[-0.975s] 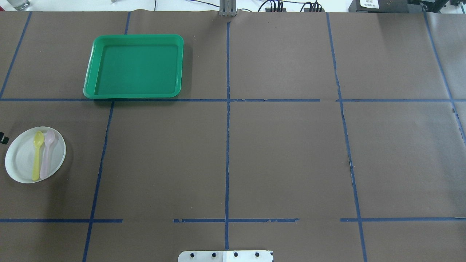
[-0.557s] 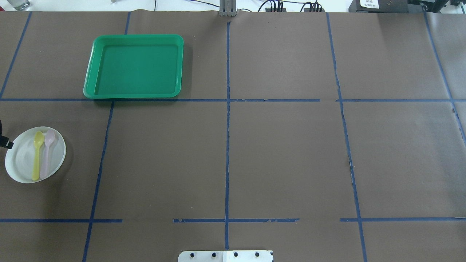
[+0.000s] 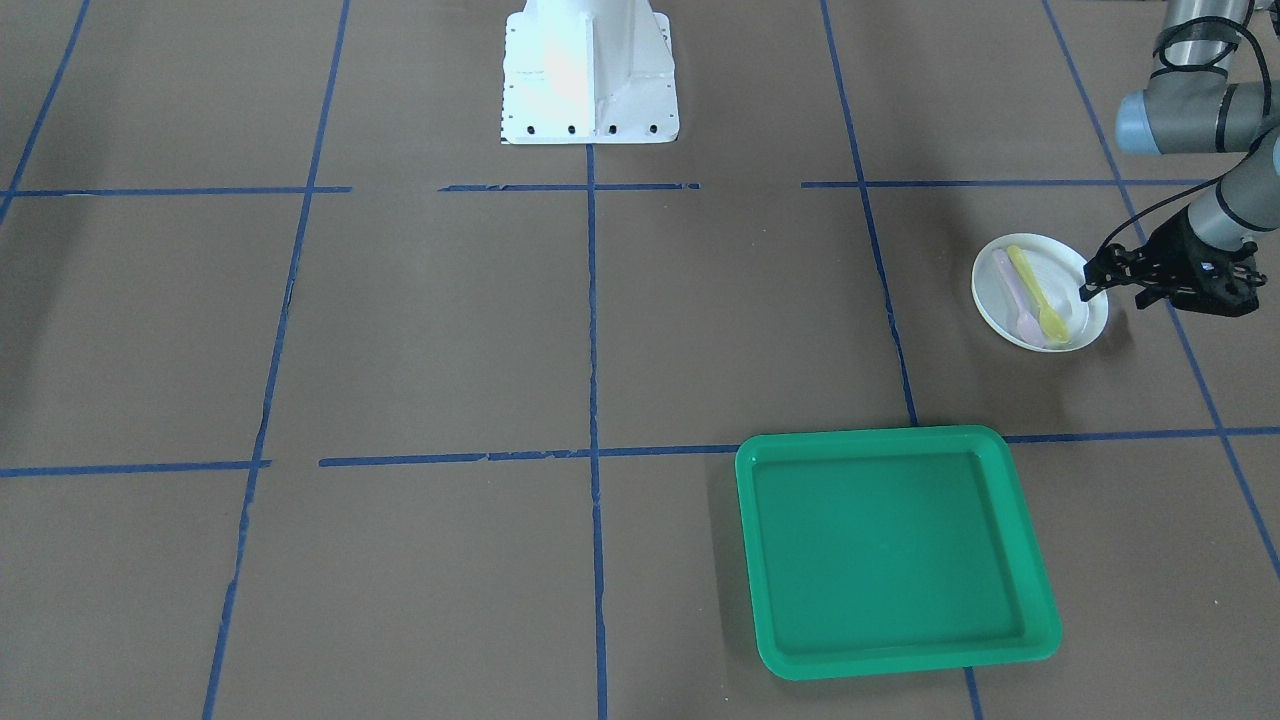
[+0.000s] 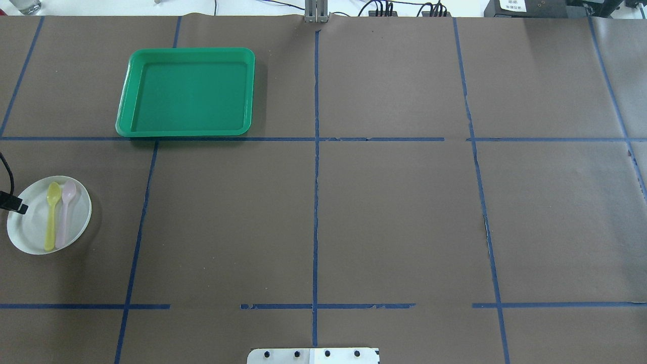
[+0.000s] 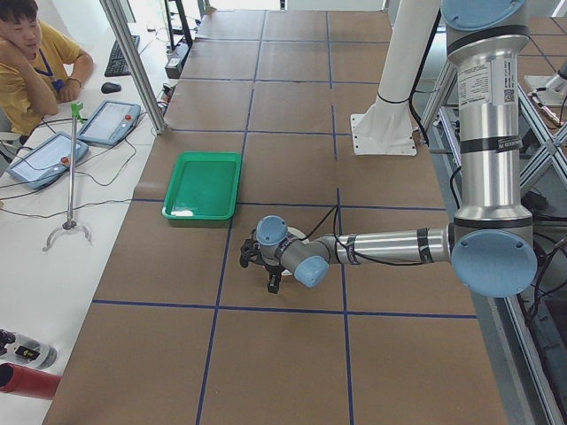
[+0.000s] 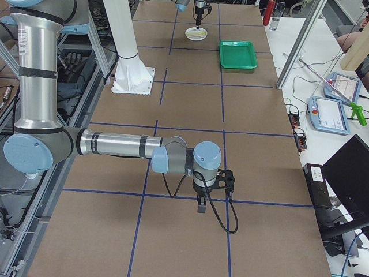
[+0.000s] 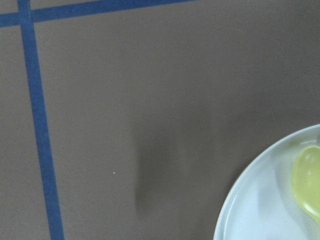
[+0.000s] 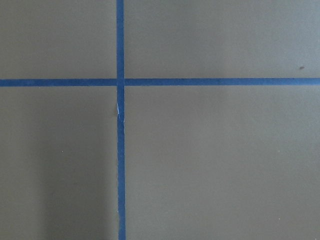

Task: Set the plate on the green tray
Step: 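Lower the left gripper to the plate rim and grasp it, then lift the plate with the left gripper and carry it onto the green tray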

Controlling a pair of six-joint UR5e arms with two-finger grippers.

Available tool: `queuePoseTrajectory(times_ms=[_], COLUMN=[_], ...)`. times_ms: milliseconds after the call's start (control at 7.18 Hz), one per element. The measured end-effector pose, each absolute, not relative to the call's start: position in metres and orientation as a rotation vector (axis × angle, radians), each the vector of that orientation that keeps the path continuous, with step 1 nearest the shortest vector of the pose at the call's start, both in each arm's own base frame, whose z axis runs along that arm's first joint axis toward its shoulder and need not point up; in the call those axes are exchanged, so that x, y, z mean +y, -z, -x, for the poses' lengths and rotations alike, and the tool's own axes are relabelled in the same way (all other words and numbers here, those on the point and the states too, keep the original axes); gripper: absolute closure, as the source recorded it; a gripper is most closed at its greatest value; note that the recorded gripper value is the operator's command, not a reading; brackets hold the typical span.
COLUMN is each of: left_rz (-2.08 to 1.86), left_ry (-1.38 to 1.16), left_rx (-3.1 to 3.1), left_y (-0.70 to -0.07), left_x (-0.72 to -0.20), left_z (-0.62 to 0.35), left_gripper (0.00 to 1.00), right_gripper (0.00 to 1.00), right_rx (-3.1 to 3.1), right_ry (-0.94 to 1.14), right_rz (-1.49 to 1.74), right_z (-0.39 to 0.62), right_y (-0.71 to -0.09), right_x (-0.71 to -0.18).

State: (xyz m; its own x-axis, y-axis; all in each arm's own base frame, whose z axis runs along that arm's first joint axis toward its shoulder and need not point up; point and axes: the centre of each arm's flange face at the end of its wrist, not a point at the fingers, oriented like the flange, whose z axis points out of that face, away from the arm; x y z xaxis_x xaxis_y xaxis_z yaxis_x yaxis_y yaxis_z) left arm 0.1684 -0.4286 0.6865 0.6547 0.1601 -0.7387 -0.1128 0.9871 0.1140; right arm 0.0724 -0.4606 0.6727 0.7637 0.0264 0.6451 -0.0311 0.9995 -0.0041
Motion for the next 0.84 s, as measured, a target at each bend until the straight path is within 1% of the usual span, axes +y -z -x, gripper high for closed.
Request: queuePoseTrajectory(times_ms=[139, 278, 557, 696, 835], left_rz=[-0.059, -0.059, -0.065, -0.070, -0.076], left_ry=[-0.155, -0.156, -0.154, -0.128, -0.072], left_rx=[0.844, 0.845, 0.850, 0.863, 0.894], left_y=[-0.686, -0.686, -0.681, -0.668, -0.641], left_x=[-0.428, -0.428, -0.429, -0.431, -0.437], left_z=[-0.169, -0.169, -0.169, -0.171, -0.174], left_gripper=[0.92, 1.00, 1.00, 1.00, 1.00], right_gripper=[0.00, 0.00, 0.00, 0.00, 0.00], right_rx=[-0.701, -0.701, -0.701, -0.701, -0.701], right_ry=[-0.031, -0.031, -0.031, -0.031, -0.031], right_rz=[-0.007, -0.007, -0.007, -0.007, -0.007], right_z=[-0.072, -0.072, -0.072, -0.072, -0.072], right_y=[-0.673, -0.673, -0.673, -0.673, -0.673], right_x=[-0.461, -0.461, -0.461, -0.461, -0.461])
